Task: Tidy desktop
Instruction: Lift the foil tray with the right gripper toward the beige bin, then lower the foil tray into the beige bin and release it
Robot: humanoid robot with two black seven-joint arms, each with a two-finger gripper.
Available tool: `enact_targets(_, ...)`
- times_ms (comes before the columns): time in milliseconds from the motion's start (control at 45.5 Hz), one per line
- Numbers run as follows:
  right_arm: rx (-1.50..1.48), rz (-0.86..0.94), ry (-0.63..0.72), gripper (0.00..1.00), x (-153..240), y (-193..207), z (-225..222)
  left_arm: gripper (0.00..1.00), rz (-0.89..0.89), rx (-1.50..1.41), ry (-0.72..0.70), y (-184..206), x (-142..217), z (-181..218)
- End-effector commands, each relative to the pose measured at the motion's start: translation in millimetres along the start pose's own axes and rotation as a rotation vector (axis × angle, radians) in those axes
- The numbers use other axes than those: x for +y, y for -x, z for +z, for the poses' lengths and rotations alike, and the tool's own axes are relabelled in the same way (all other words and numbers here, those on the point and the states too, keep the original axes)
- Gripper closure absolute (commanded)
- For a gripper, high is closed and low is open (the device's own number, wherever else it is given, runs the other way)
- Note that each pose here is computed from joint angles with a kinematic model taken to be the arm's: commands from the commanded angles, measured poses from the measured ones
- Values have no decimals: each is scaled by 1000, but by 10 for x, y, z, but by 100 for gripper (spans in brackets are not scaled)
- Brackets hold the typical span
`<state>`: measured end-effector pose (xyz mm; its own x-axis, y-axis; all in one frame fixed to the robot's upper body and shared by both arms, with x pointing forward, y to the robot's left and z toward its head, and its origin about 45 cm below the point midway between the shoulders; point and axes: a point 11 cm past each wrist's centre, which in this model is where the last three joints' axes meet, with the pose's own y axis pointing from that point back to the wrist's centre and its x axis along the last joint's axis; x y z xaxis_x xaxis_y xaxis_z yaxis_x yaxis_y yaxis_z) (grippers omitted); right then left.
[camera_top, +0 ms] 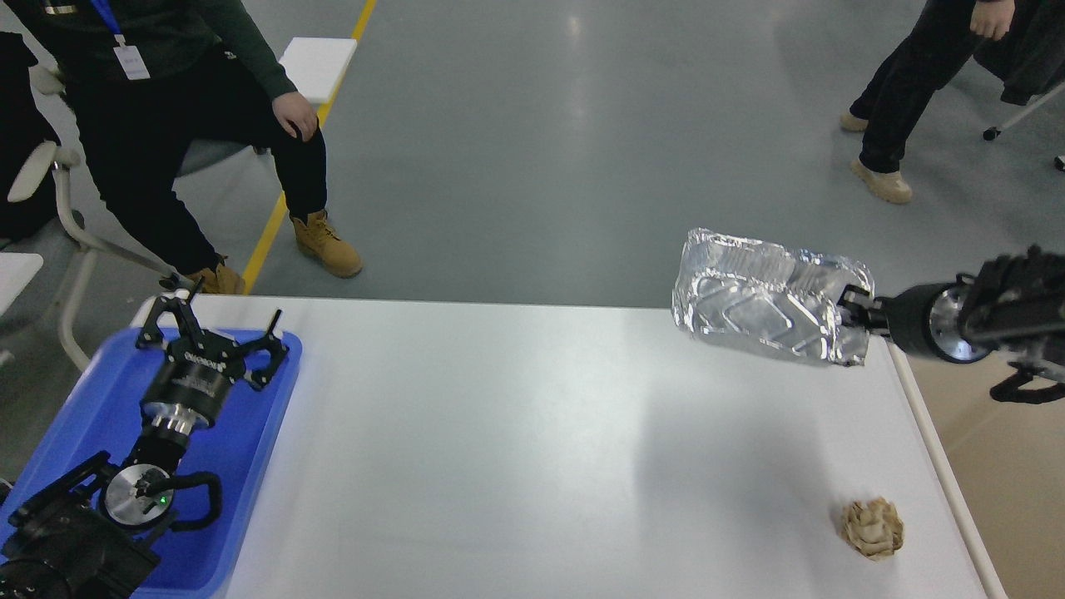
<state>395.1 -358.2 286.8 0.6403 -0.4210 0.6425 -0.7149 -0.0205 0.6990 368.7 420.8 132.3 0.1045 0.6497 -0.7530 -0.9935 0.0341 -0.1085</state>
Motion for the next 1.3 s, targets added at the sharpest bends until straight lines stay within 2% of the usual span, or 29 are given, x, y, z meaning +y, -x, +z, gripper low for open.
enact_targets(0, 23, -10, -41, 100, 459, -454, -232, 1, 0, -1, 0, -1, 0, 3)
enact_targets(307, 90, -23, -89, 100, 946, -848, -552, 1, -1, 0, 0, 3, -2, 1)
enact_targets(549, 98, -38, -76, 100, 911, -830, -524, 1, 0, -1, 0, -1, 0, 3)
enact_targets(747, 76, -47, -4, 100, 888, -815, -241, 1, 0, -1, 0, -1, 0, 3)
enact_targets(966, -23, 5, 79, 100, 935, -952, 338, 1, 0, -1, 0, -1, 0, 3)
enact_targets(1120, -112, 64, 167, 100, 916, -1049, 976, 1, -1, 0, 0, 3, -2, 2)
enact_targets(1274, -185, 89, 298, 100, 873, -947, 1733, 1, 0, 1, 0, 1, 0, -4)
